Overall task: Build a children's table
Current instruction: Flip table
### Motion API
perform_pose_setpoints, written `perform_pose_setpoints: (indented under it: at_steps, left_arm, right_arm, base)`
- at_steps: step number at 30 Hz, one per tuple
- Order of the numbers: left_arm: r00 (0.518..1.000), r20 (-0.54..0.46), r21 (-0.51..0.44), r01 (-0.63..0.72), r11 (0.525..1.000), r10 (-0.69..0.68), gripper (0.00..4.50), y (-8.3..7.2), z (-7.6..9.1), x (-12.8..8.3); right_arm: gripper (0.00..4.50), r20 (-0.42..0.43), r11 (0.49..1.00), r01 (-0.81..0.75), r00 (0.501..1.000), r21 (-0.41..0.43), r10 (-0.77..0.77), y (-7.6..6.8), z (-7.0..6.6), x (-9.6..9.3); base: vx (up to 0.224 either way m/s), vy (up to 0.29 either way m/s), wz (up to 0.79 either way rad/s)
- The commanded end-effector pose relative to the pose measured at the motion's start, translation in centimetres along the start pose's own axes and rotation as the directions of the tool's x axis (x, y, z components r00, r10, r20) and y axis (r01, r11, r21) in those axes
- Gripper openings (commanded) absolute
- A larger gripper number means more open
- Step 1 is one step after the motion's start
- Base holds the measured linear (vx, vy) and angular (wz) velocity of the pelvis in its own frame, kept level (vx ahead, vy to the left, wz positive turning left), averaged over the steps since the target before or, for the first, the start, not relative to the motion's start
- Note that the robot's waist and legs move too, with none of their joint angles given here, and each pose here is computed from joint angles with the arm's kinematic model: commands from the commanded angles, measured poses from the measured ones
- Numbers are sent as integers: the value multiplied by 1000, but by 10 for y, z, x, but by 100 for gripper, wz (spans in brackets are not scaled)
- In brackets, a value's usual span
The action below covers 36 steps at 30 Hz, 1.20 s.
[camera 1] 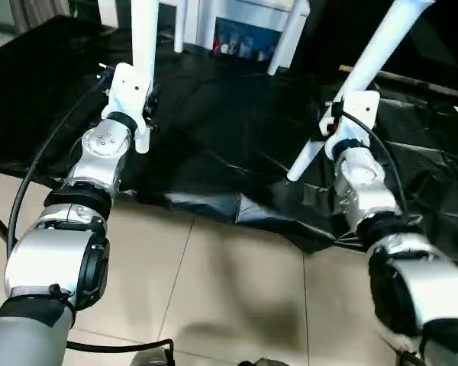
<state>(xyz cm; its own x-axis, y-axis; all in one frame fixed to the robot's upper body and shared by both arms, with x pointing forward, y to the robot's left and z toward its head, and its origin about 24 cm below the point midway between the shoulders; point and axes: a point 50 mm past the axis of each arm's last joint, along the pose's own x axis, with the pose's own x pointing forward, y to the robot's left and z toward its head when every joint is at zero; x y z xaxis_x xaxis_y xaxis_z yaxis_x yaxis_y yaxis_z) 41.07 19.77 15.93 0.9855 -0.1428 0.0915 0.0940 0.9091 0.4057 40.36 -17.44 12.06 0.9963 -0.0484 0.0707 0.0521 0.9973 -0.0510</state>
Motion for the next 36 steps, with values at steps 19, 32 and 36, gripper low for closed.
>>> perform_pose_setpoints:
  at_steps: [19,32,36]
  left_arm:
    - [969,-172,150,203,968,-177,161,-28,-40,-15]
    - [967,-153,143,227,963,-205,161,-30,-43,-19]
    - [968,-138,151,228,962,-208,161,-28,-42,-21]
  right_arm:
    - [240,20,981,-152,988,120,150,8,5,3]
    - [156,107,987,-98,991,129,85,4,0,-8]
    - [154,157,991,-69,986,114,51,7,3,-19]
  base:
    - [0,0,0]
    - [0,0,0]
    - [0,0,0]
